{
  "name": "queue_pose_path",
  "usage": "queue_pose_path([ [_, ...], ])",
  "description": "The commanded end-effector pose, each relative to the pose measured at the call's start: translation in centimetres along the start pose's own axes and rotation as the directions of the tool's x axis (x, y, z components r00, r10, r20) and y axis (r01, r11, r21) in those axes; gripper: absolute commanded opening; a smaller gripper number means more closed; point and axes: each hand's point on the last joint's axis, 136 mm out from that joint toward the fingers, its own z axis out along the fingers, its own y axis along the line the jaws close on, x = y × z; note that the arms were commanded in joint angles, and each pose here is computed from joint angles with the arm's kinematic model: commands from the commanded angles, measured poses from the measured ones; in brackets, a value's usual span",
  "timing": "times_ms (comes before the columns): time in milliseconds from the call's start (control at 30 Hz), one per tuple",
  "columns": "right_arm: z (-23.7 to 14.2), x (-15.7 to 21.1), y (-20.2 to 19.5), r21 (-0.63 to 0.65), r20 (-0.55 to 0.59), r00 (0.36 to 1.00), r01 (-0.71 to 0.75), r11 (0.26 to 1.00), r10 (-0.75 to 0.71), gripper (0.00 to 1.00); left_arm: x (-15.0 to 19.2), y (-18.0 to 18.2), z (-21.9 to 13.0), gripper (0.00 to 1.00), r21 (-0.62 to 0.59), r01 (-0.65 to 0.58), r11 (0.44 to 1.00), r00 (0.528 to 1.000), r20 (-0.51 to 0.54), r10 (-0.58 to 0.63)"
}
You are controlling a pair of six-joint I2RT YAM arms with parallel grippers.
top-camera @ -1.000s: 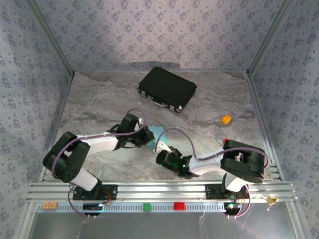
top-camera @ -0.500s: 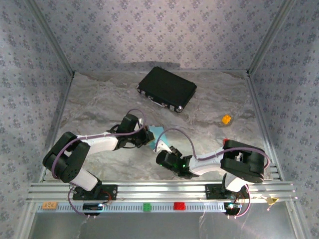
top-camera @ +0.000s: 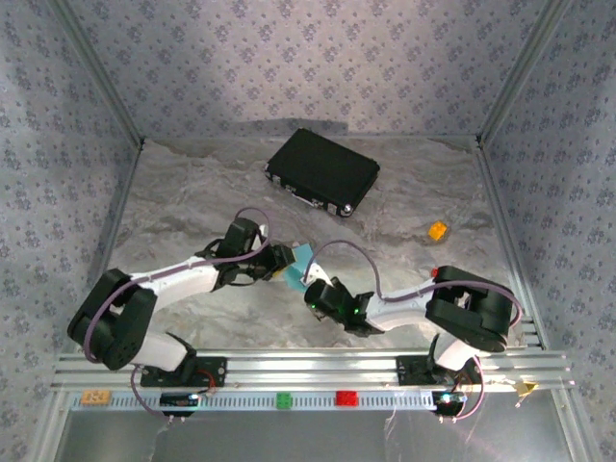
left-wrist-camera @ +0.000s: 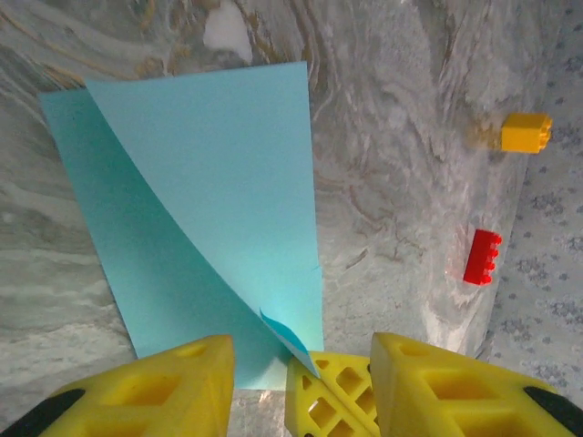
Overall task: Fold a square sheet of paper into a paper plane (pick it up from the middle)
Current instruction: Fourth fold the wing at the center of the table.
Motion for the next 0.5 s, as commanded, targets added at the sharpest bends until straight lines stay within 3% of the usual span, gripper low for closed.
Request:
queue_pose_path([
  [0,0.4,-0.4,0.9,-0.103,-0.027,0.991,-0.131,0.986,0.129,0.01,-0.5,0.6,-1.0,0.45,-0.034,-0.006,0.999,0.999,0.038,0.008],
  [467,-0.2,-1.4,1.0,-0.356,-0.138,0.913,-0.408,0.841,0.385,0.01,-0.7,1.1,-1.7,0.46,-0.038,0.016,0.999,0.997,0.077,-0.013],
])
